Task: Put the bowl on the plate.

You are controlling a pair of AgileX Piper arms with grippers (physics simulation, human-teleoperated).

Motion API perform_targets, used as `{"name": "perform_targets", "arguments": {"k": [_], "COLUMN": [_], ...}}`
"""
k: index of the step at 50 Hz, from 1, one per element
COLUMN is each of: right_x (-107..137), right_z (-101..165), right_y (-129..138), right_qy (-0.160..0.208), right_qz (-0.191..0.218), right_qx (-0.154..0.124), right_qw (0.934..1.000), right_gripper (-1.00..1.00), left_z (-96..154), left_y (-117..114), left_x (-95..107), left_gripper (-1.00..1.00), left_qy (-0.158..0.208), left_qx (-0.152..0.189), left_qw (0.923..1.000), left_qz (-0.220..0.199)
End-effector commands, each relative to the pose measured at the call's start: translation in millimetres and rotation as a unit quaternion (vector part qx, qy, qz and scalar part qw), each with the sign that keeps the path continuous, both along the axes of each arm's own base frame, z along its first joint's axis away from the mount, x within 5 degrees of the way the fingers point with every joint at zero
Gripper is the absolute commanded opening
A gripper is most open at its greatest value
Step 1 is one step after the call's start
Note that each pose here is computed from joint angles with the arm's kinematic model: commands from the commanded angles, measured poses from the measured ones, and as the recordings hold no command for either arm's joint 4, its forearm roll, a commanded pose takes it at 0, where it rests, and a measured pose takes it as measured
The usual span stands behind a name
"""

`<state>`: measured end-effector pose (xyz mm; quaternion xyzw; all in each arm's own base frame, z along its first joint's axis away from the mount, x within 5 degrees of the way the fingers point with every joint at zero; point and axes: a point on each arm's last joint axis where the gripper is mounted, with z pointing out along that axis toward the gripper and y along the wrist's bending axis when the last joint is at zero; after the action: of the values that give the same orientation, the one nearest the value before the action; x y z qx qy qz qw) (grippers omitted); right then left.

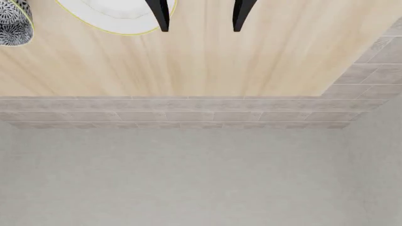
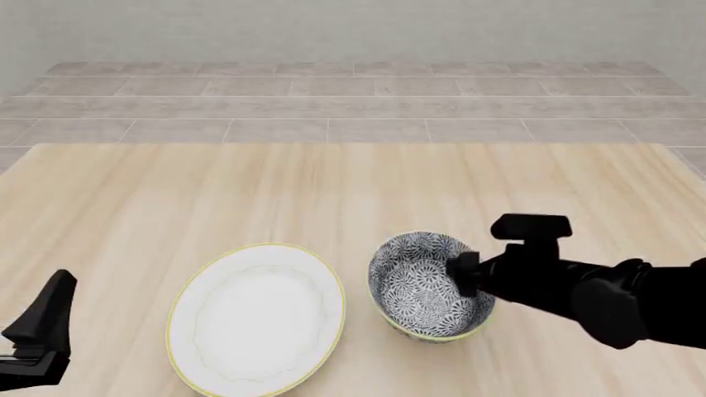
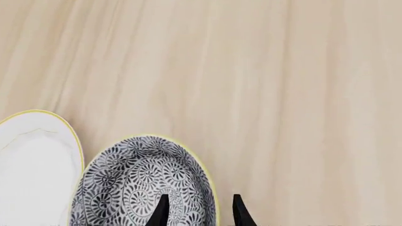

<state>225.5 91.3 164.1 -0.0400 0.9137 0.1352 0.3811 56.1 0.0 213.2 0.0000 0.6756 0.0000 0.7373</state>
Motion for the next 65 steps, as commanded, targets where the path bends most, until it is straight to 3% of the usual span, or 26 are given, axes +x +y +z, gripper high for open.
{"name": "perform_targets", "arguments": {"k": [1, 34, 35, 65], "right_x": [-1, -2, -1, -2], "right_z": [-9, -18, -18, -2], "right_y": [2, 4, 2, -6], "right_qy": [0.008, 0.015, 0.013, -0.002], "right_qz": [0.0, -0.001, -0.001, -0.015], "right_qx": [0.001, 0.006, 0.002, 0.006], "right_qw": [1.0, 0.9999, 0.9999, 0.9999], "right_gripper": [1.0, 1.0, -1.0, -1.0], "left_z": [0, 0, 0, 0], "left_y": [0, 0, 0, 0], "left_x": [0, 0, 0, 0], "left_gripper": [1.0, 1.0, 1.0, 1.0], "left_qy": [0.0, 0.0, 0.0, 0.0], "left_qx": [0.0, 0.0, 0.0, 0.0], "left_qw": [1.0, 1.0, 1.0, 1.0], "left_qz": [0.0, 0.0, 0.0, 0.0]}}
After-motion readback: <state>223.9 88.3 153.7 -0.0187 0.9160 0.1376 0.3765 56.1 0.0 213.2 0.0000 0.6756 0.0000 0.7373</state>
